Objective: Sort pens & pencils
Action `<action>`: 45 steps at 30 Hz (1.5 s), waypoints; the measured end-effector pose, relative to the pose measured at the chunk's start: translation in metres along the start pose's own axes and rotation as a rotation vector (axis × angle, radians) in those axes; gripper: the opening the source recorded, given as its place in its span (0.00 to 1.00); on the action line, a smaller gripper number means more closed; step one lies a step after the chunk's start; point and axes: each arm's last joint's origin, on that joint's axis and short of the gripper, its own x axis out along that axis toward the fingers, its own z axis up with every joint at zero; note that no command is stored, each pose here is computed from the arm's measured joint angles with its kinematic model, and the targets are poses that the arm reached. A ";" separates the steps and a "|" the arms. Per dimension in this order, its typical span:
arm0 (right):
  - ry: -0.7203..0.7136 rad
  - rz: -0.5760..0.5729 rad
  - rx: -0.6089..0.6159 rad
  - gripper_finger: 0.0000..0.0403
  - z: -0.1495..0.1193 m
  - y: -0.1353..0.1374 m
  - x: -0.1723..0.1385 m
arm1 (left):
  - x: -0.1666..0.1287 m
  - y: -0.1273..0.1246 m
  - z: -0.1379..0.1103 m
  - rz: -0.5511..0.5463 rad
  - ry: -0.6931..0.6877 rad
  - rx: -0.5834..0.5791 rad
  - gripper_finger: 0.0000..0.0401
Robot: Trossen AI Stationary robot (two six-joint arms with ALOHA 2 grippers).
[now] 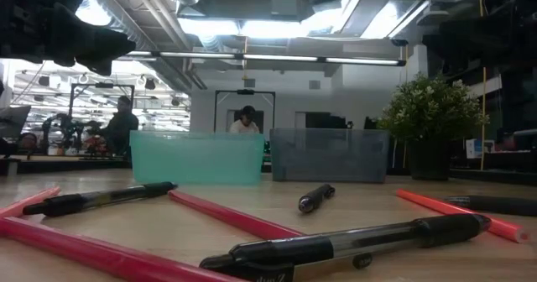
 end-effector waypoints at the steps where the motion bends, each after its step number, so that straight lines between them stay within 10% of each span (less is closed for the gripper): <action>1: 0.000 0.000 0.000 0.46 0.000 0.000 0.000 | 0.000 0.000 0.000 0.000 0.000 0.000 0.26; 24: 0.000 0.000 -0.184 0.46 0.000 0.000 0.000 | 0.000 0.000 0.000 0.000 0.000 0.001 0.26; 45: -0.072 -0.058 -0.023 0.46 0.007 -0.002 0.000 | 0.000 0.001 0.003 0.023 -0.017 -0.067 0.26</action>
